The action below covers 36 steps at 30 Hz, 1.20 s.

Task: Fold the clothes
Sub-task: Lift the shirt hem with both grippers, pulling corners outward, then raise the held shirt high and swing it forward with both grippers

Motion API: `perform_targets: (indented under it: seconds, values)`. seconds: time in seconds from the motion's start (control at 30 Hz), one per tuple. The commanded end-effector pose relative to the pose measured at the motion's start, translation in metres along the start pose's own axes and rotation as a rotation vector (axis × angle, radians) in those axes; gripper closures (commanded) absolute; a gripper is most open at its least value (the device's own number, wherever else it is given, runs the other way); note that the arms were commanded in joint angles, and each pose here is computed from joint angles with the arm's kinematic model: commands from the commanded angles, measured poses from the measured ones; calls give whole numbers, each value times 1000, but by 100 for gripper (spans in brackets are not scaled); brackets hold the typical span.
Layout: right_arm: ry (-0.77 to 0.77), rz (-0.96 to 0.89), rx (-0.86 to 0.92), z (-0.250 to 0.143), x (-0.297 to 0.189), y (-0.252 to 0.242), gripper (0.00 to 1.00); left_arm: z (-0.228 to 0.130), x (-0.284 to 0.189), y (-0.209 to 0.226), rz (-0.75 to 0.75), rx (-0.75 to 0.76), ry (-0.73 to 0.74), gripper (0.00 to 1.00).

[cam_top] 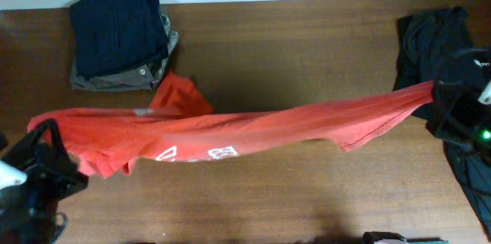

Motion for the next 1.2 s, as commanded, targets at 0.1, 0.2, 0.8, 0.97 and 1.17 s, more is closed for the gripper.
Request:
perform_targets:
  seconds: [0.1,0.2,0.8,0.97,1.17]
  values:
    - [-101,30,-13,6,-21,4,96,15,-13,-4,-41,6,-86,100]
    - [-144,8,-12,13,-20,4,96,23,-3,-2,5,3,-106,100]
    - [-288,-184,41,40,-5,-6,96,78,43,-1,206,89,-246,100]
    - [-267,-194,74,37,-4,-8,96,84,19,0,200,79,-288,100]
    - [-276,-189,74,34,-10,-9,96,89,2,1,194,70,-329,100]
Point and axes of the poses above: each gripper's point midway between its finger pads, its own x axis out along the fingers, its own y axis along the line the jaws close on, z = x × y, the point moved 9 cm from there along -x, back along the fingers, and after that the axes turned 15 degrees about x, right-handed, at the moved point
